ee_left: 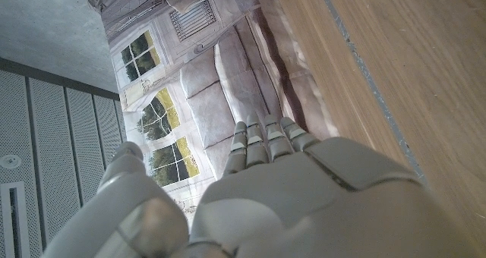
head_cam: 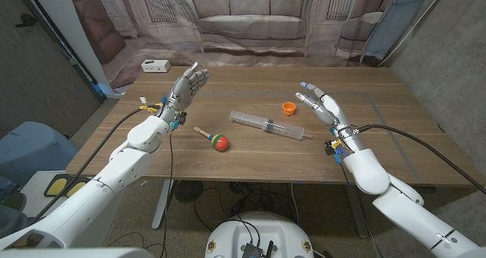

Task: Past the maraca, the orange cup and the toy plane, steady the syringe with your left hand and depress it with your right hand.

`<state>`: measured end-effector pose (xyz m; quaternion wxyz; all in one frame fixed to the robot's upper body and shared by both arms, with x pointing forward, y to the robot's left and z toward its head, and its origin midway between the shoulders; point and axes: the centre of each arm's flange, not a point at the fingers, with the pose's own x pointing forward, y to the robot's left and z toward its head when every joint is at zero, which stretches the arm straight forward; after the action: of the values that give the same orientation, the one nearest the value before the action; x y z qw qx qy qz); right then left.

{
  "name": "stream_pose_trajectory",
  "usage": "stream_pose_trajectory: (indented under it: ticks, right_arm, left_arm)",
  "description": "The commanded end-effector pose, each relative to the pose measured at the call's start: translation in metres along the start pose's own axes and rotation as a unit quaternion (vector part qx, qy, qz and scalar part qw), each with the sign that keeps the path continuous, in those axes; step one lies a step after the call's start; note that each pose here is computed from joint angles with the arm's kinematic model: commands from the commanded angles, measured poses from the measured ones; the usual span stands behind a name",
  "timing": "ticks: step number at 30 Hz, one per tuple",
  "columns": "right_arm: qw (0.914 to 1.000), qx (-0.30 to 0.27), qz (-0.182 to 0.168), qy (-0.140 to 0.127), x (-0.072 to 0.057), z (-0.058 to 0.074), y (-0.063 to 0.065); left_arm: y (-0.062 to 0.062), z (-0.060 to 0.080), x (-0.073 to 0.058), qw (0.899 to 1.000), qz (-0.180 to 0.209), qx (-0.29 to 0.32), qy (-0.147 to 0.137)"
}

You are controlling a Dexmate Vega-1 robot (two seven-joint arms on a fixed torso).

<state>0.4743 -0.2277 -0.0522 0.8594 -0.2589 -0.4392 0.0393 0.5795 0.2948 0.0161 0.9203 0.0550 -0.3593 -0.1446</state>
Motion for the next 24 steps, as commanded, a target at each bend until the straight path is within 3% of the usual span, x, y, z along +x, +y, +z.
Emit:
stream_pose_trajectory:
  ticks: [1,15,24]
  right_arm:
    - [0.9975,-0.071,-0.004,0.0,-0.002,0.012,0.005]
    - [0.9875,-0.155,0.024,0.019,0.012,0.014,0.018]
    - [0.9803,-0.189,0.046,0.034,0.021,0.008,0.022]
  left_arm:
    - [-0.004,0.002,0.005,1.0,-0.012,0.0,-0.005]
    - [0.001,-0.008,-0.001,1.0,0.002,-0.009,-0.005]
    - [0.005,-0.007,-0.01,1.0,0.023,-0.016,-0.005]
